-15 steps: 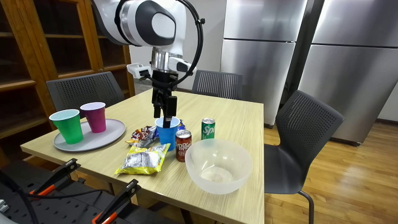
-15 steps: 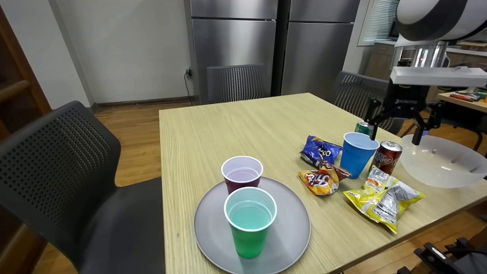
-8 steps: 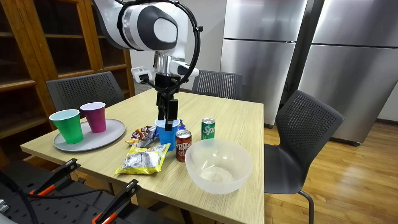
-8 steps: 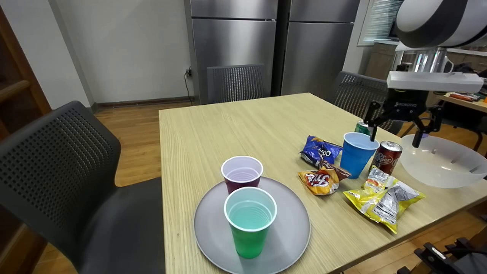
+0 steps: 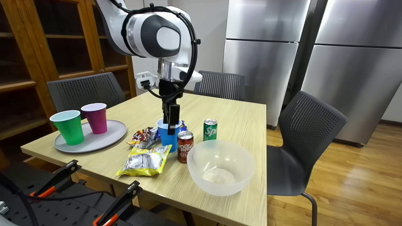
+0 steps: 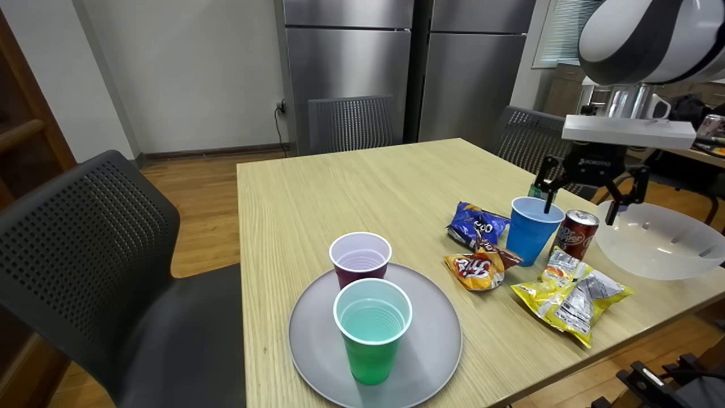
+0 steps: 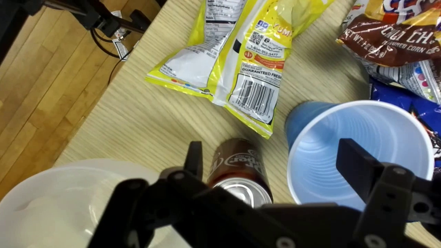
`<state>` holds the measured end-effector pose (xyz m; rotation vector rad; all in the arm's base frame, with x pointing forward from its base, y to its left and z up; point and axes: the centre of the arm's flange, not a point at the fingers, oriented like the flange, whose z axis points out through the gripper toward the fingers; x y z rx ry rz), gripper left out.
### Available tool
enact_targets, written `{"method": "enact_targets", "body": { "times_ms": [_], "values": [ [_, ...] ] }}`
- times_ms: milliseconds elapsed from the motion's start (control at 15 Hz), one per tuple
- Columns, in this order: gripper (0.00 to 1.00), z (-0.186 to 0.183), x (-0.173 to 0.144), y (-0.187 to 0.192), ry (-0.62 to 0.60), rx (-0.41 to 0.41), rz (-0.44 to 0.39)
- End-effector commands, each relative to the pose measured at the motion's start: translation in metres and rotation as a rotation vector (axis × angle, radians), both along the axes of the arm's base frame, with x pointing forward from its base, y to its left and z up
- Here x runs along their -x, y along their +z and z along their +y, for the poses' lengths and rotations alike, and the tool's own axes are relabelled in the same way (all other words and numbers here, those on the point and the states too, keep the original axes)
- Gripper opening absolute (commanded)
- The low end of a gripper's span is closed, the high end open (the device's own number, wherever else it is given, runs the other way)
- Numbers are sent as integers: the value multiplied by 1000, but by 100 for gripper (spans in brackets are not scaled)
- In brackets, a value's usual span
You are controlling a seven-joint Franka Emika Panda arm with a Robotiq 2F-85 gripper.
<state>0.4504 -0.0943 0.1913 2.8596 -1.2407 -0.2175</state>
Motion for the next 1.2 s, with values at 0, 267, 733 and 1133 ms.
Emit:
{"method": "enact_targets", "body": {
  "times_ms": [0, 267, 733, 1133],
  "values": [
    [100, 4, -16, -10, -59, -2, -15],
    [100, 6, -25, -20, -82, 0, -12],
    [58, 12, -28, -24, -93, -8, -13],
    [12, 14, -27, -21, -92, -8, -25]
  ]
}}
